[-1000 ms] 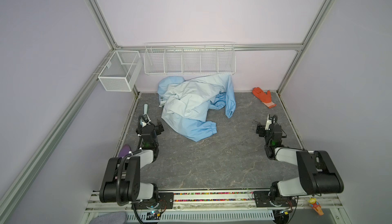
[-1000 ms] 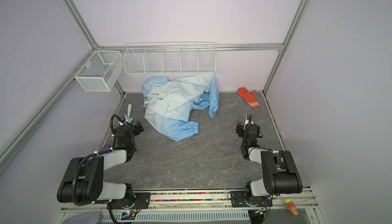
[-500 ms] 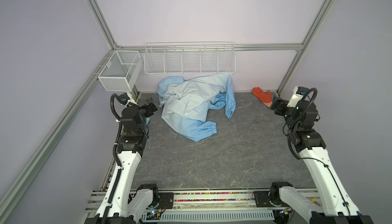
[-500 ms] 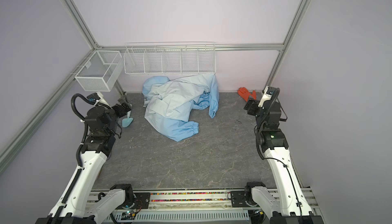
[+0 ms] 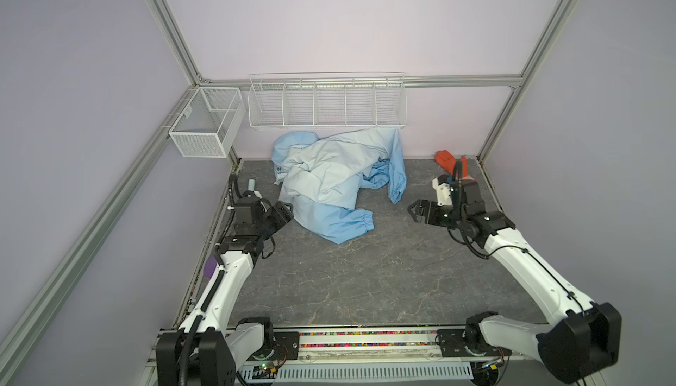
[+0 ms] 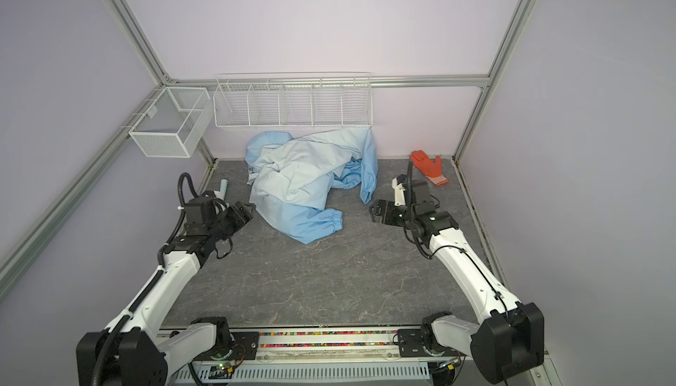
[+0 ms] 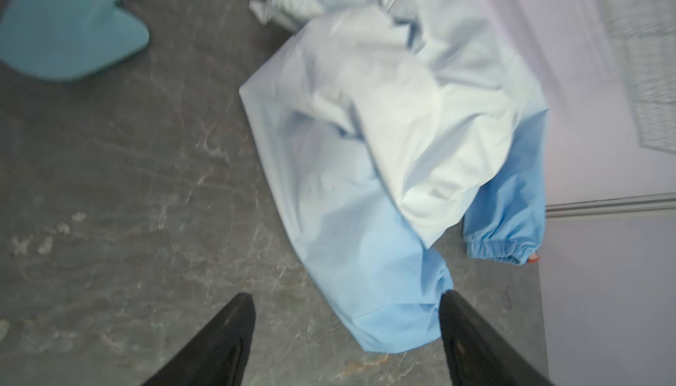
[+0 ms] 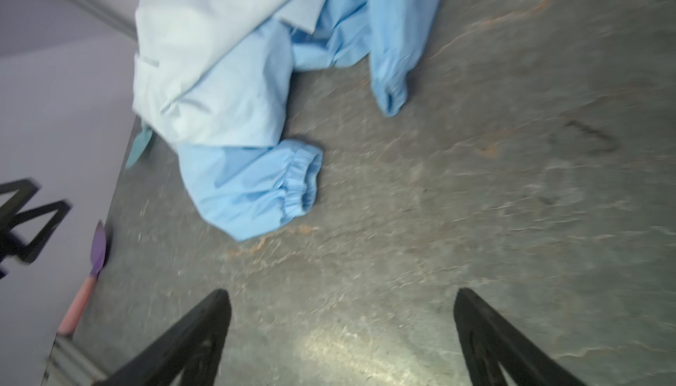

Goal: Zip up the jacket

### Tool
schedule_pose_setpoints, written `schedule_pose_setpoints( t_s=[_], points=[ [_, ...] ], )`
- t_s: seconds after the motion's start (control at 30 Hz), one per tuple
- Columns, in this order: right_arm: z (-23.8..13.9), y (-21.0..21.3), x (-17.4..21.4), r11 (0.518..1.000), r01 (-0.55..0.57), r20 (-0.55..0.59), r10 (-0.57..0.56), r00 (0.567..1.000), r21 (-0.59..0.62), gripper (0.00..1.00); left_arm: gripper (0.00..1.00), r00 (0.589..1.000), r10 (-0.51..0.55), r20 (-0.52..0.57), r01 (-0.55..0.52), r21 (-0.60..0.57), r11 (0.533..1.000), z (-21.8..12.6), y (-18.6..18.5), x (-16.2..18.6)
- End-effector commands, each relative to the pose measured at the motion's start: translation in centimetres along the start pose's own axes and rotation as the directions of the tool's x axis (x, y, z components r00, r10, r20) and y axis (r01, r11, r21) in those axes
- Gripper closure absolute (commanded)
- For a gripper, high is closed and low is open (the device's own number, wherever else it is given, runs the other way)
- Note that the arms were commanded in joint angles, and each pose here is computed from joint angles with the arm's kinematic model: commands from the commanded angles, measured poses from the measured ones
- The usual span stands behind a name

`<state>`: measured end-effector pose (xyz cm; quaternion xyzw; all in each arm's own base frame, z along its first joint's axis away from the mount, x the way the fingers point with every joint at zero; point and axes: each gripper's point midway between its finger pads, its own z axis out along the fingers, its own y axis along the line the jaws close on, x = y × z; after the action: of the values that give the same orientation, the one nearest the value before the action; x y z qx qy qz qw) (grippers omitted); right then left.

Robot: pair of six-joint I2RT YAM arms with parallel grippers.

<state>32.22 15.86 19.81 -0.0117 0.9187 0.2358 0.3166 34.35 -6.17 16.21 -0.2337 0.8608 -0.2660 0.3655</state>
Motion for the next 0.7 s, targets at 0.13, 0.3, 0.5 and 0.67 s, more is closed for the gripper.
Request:
schedule_pose_setpoints(
  t_s=[0.13,0.3,0.5,0.67],
  points=[
    [4.2,5.4,3.4,0.992,0.125,-0.119,-0.126,0.985,-0.01,0.0,0.21,0.996,-0.056,-0.075,0.057,0.023,0.998,4.9,0.3,2.0],
    [5.8,8.4,4.8,0.98,0.2,-0.152,-0.199,0.968,-0.011,0.0,0.22,0.983,-0.074,-0.167,0.076,0.004,0.997,8.3,1.2,3.8],
    [6.0,9.3,4.9,0.972,0.236,-0.157,-0.231,0.96,0.013,0.0,0.29,0.971,-0.078,-0.226,0.088,0.034,0.996,11.3,0.7,5.7],
    [4.8,8.4,4.3,0.966,0.25,-0.141,-0.239,0.961,0.067,0.0,0.69,0.953,-0.056,-0.297,0.089,0.101,0.991,12.5,-1.3,7.2]
  ],
)
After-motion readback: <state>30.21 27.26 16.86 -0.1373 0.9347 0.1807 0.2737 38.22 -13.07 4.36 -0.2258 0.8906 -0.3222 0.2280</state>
